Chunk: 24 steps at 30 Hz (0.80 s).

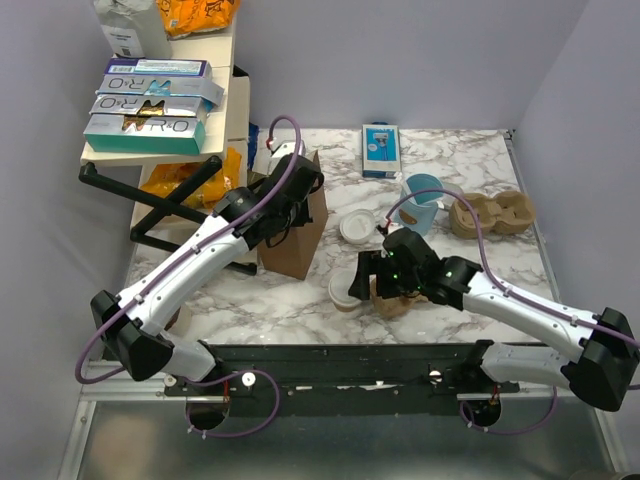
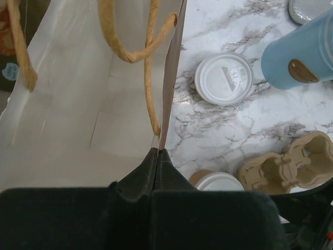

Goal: Pack the takeout coffee

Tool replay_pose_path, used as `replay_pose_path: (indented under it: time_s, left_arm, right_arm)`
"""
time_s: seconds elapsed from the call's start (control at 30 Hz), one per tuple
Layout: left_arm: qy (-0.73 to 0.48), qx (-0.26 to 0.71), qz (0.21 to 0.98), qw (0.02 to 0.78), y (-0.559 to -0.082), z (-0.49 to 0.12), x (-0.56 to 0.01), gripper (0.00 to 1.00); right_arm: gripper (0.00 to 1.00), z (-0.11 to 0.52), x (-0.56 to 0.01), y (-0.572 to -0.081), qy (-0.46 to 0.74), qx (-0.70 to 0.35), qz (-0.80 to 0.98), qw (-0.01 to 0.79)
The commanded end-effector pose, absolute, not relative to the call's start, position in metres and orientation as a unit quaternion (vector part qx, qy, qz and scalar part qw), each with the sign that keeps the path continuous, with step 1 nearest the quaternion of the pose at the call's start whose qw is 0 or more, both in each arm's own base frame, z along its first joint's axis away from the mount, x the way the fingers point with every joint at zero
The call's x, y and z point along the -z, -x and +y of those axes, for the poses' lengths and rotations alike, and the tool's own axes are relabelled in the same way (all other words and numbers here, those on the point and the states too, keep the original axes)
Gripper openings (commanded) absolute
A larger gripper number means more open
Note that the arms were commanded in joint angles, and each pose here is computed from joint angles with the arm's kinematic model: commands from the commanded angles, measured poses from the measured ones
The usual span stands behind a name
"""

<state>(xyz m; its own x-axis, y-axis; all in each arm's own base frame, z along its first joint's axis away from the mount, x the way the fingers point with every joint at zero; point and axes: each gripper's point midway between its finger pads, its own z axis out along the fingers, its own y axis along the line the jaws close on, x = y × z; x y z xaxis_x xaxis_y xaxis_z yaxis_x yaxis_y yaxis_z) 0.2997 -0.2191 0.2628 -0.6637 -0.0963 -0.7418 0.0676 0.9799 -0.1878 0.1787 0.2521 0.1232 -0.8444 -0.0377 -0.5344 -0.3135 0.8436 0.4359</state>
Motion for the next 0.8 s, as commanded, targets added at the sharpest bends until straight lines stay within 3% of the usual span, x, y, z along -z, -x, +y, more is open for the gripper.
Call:
replay_pose_path:
  time_s: [0.0,0.63,0.77]
  left_arm:
    - [0.047,0.068,0.906,0.414,-0.280,-0.200,-0.263,0.00]
    - [0.033,0.147,0.910,0.387,-0.241,-0.210,-0.258,0.00]
    - [0.027,0.141,0.912,0.383,-0.236,-0.208,-0.255,0.00]
  right_arm:
    - [0.85,0.258,-0.129,-0.191,0.039,-0.291,0.917,0.269]
    - [0.71,0.264,-0.103,-0.196,0.011,-0.310,0.924,0.223]
    - [0.60,0.264,-0.099,-0.197,0.002,-0.308,0.925,0.222]
